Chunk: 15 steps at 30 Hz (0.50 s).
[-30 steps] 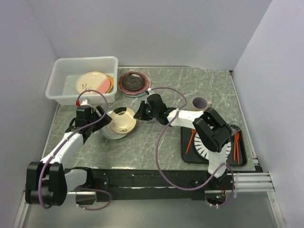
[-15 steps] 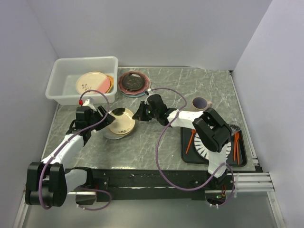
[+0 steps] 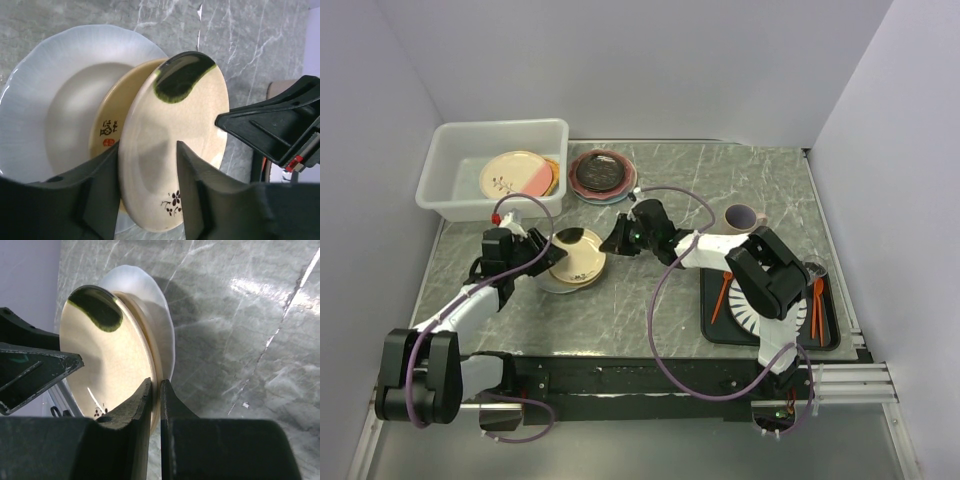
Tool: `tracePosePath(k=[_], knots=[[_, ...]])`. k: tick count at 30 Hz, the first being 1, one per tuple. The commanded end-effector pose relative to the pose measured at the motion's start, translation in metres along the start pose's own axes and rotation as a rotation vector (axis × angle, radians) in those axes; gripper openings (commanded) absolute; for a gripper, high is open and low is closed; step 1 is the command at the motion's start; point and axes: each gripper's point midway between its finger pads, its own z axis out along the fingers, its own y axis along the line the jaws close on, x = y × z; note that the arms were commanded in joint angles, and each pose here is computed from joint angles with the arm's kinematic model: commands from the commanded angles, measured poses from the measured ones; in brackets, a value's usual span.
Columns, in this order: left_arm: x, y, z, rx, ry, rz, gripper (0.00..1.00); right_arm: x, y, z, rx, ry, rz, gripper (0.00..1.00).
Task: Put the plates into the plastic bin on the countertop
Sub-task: Pick up the plate at the center of the board.
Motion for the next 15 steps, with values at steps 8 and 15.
tracePosePath(k=[8, 15], knots=[[0.0012, -0.0214, 0.0069, 0.131, 0.02, -0.011, 0.01, -0.0247, 0.0426, -0.0124, -0.16, -0.064, -0.017, 0.15], [-0.0031, -0.0195, 0.0021, 0.102, -0.003, -0.007, 0.01, -0.0239, 0.0433, -0.0137, -0.164, -0.061, -0.021, 0.26]])
